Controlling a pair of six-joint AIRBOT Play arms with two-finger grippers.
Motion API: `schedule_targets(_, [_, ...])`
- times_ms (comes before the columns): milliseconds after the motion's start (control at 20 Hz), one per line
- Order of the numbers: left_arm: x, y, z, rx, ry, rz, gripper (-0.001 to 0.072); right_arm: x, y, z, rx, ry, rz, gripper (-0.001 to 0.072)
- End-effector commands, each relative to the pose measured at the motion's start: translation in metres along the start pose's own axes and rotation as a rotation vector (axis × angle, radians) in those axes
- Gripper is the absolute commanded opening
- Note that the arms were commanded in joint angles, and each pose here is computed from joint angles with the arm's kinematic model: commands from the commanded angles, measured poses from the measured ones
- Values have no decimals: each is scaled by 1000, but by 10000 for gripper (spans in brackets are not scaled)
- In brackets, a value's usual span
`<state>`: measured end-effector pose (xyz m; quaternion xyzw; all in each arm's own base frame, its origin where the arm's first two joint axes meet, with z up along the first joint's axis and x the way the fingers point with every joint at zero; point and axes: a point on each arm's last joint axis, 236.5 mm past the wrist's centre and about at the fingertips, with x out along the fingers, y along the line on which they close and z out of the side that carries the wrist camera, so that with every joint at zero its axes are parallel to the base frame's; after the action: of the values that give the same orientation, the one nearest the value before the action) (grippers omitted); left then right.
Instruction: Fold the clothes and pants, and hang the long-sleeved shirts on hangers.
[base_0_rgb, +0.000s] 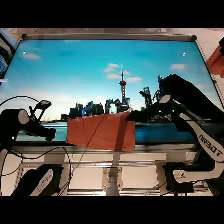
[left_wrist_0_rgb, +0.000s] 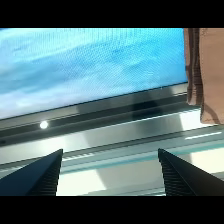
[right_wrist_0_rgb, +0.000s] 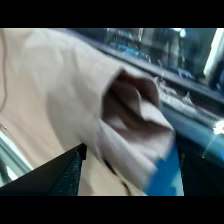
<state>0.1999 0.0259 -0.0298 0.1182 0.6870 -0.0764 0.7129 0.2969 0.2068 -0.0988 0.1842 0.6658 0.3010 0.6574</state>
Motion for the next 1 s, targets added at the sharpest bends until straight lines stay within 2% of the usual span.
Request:
schedule_targets(0, [0, 1, 0, -6, 0, 0, 680, 24, 13, 3, -10, 50, 2, 614])
schedule_targets(50, [0, 1, 0, -6, 0, 0, 680, 32, 17, 3, -9, 70, -1, 586])
schedule_targets(150, [0, 1, -1, -6, 0, 0, 680, 48, 24, 1, -3, 114, 1, 479])
schedule_targets(200, [0, 1, -1, -6, 0, 1, 680, 54, 28, -3, 6, 145, 8, 400])
schedule_targets(250, [0, 1, -1, -6, 0, 1, 680, 56, 34, -8, 1, 180, 20, 276])
schedule_targets(300, [0, 1, 0, -5, 0, 1, 679, 56, 39, -11, -11, 202, 30, 120])
schedule_targets(350, [0, 1, -1, -5, 0, 0, 679, 52, 45, -11, -22, 215, 43, 39])
schedule_targets(400, [0, 1, 0, -5, 0, 0, 679, 46, 52, -9, -38, 225, 56, 16])
schedule_targets(550, [0, -1, -6, -6, 22, -7, 679, 12, 79, 15, -117, 180, 91, 11])
schedule_targets(650, [0, -3, -11, -5, 45, -15, 679, -30, 93, 40, -178, 100, 55, 11])
schedule_targets(800, [0, -3, -11, -5, 45, -15, 678, -126, 73, 72, -211, -47, -147, 11])
schedule_targets(950, [0, -3, -11, -5, 45, -15, 678, -237, 27, 78, -115, -191, -320, 11])
